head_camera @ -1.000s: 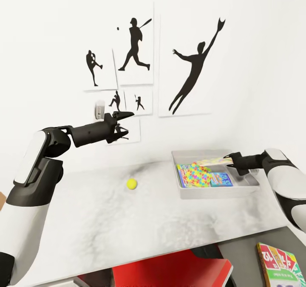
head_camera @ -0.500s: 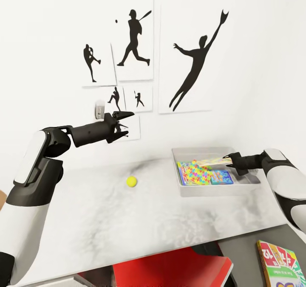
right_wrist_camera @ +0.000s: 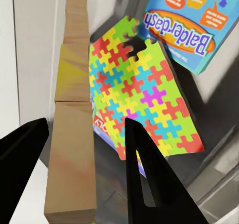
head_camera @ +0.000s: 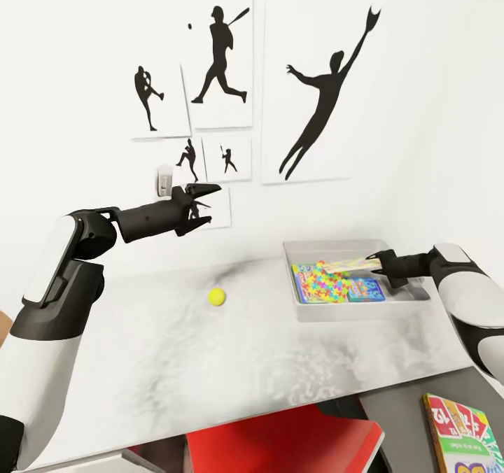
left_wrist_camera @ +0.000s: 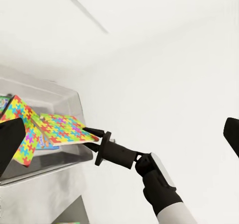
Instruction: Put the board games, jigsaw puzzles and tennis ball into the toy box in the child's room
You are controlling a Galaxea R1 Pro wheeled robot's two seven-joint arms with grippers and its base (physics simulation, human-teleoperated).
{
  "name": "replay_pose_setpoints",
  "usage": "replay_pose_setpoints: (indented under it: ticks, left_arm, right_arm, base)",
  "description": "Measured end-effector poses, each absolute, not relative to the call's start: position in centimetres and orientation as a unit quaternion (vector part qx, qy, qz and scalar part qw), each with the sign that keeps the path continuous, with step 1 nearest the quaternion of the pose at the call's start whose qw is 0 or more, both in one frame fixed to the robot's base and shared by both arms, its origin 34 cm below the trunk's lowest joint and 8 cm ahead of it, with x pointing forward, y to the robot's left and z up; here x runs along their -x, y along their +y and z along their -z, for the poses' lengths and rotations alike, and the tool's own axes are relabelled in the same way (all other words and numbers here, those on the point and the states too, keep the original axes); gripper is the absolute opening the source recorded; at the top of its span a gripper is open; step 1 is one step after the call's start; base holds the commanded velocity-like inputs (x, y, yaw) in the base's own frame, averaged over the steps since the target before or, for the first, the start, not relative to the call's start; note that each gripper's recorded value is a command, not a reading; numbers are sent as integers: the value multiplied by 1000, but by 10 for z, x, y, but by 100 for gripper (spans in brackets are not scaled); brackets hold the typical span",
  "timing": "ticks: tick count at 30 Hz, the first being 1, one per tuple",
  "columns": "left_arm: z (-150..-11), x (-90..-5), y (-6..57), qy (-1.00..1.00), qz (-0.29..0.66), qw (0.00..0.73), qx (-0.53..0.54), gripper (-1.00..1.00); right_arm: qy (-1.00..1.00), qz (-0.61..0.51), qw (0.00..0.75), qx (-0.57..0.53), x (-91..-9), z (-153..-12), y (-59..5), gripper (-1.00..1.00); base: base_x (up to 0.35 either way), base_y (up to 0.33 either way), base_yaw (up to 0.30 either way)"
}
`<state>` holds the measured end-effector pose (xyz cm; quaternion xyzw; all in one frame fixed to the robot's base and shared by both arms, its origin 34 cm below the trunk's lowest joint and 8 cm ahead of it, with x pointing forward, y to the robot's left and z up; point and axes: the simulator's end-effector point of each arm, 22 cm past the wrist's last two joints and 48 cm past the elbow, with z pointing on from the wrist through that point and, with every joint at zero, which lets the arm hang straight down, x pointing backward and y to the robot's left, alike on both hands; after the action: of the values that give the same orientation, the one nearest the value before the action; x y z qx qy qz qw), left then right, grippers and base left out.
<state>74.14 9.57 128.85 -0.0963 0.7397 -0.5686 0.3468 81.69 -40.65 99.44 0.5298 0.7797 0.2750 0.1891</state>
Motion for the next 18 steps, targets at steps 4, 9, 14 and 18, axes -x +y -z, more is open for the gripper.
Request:
replay_pose_setpoints:
  ticks: [4, 9, 14, 18]
  left_arm:
    - [-1288, -742, 96, 740, 568, 346, 96, 100]
    - [-1287, -742, 95, 740, 568, 346, 96, 100]
    - [-1287, -742, 95, 741, 568, 346, 96, 100]
    - [-1286, -743, 96, 741, 567, 346, 97, 100]
  right_arm:
    - [779, -277, 191, -529, -818, -995, -406, -100]
    - [775, -287, 198, -527, -823, -1000, -405, -100]
    - [774, -291, 202, -525, -826, -1003, -404, -100]
    - [773, -293, 203, -525, -827, -1003, -404, -100]
  base:
    - [0, 0, 0]
    - [0, 0, 0]
    - [0, 0, 0]
    - [0, 0, 0]
